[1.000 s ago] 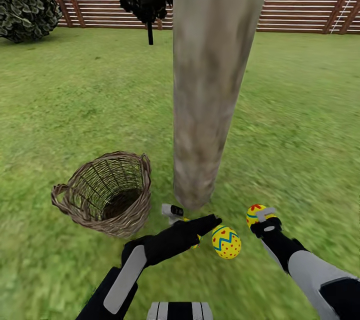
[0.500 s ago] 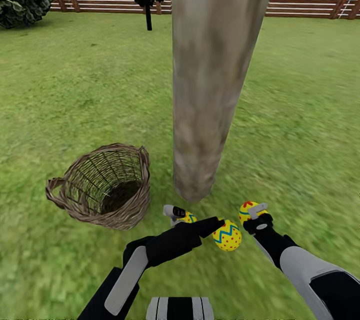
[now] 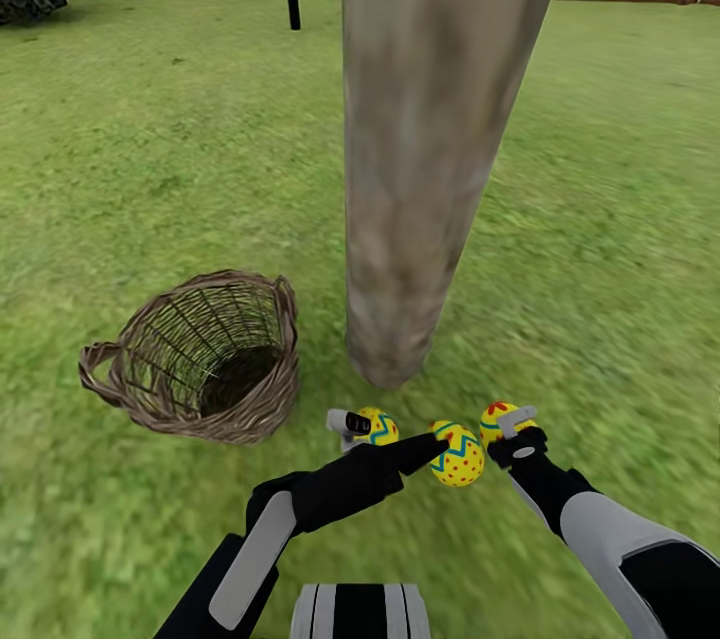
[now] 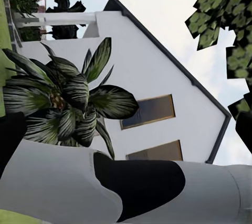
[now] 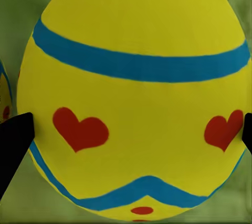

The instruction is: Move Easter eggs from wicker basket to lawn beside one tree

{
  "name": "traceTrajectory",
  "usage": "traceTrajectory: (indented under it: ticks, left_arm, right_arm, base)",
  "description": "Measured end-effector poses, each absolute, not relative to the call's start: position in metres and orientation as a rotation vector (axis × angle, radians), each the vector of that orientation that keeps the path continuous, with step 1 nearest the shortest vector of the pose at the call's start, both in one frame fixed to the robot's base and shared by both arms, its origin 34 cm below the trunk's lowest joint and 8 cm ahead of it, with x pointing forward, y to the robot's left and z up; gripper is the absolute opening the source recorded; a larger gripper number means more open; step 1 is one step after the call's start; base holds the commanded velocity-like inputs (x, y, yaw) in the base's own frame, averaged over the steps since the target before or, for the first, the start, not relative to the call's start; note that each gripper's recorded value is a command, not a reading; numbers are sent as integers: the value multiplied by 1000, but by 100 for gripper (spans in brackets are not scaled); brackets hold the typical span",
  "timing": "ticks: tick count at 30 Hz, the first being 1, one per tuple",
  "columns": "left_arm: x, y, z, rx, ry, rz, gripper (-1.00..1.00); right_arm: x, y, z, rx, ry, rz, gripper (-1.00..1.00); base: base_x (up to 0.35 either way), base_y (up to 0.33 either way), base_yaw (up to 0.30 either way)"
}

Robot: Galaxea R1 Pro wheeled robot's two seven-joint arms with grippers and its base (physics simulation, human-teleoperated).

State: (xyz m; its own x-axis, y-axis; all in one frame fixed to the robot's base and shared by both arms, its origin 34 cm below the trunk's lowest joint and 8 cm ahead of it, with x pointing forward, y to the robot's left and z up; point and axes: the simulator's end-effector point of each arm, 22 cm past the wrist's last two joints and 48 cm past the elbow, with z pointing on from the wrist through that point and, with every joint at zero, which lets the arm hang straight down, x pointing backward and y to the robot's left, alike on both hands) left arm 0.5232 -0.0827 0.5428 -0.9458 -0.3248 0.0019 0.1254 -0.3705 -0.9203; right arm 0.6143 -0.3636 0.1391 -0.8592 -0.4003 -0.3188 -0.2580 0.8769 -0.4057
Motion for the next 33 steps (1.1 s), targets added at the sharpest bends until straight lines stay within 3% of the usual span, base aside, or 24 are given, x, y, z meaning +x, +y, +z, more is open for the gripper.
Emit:
traceTrajectory:
  ticks: [31, 32, 33]
  left_arm:
    - [525, -83, 504, -369, 1613, -2399, 100]
    - [525, -83, 504, -369, 1613, -2399, 100]
    - [525, -83, 503, -370, 1613, -2399, 100]
  right_arm:
    - [610, -370, 111, -489, 2653, -554, -100]
    - [610, -370, 111, -489, 2653, -554, 100]
    - [609, -372, 111, -494, 2652, -564, 100]
  base:
    - [0, 0, 0]
    - [0, 0, 0]
    - [0, 0, 0]
